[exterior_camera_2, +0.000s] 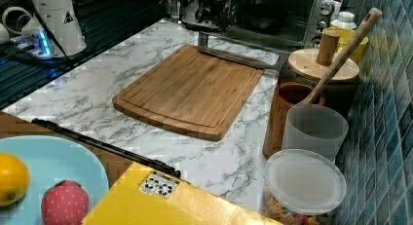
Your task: Close the oven.
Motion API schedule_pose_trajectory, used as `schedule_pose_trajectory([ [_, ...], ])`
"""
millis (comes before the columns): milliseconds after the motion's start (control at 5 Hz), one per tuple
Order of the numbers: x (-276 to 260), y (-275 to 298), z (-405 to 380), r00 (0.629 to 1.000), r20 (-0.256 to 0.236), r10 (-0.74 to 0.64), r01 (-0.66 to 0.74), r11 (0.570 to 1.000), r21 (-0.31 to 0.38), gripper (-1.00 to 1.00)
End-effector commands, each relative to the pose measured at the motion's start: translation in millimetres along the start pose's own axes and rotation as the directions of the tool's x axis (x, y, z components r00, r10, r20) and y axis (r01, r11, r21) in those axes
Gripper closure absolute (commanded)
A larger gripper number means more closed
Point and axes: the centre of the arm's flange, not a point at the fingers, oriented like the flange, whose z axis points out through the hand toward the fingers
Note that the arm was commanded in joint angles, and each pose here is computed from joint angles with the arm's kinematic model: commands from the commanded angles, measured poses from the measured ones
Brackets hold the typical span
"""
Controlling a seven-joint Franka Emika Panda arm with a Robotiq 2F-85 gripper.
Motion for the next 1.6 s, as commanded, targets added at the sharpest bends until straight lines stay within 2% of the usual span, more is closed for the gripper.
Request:
schedule_pose_trajectory([
  [200,20.2,-1.2,16.2,0.98,-0.138,-0.144,0.151,0.988,0.042,1.0],
  [400,14.8,-35.6,50.0,0.958,-0.077,-0.274,0.275,0.961,-0.004,1.0],
  [600,4.8,-59.8,58.8,0.947,-0.102,-0.304,0.305,0.952,-0.008,1.0],
  [1000,2.1,-72.4,109.7,0.962,-0.032,-0.273,0.27,0.961,-0.063,1.0],
  [1200,5.3,-68.3,121.4,0.977,-0.042,-0.209,0.207,0.977,-0.047,1.0],
  [1400,8.0,-67.4,110.1,0.986,-0.081,-0.144,0.144,0.99,-0.009,1.0],
  [1600,13.0,-67.8,106.0,0.993,-0.084,-0.082,0.083,0.996,0.016,1.0],
])
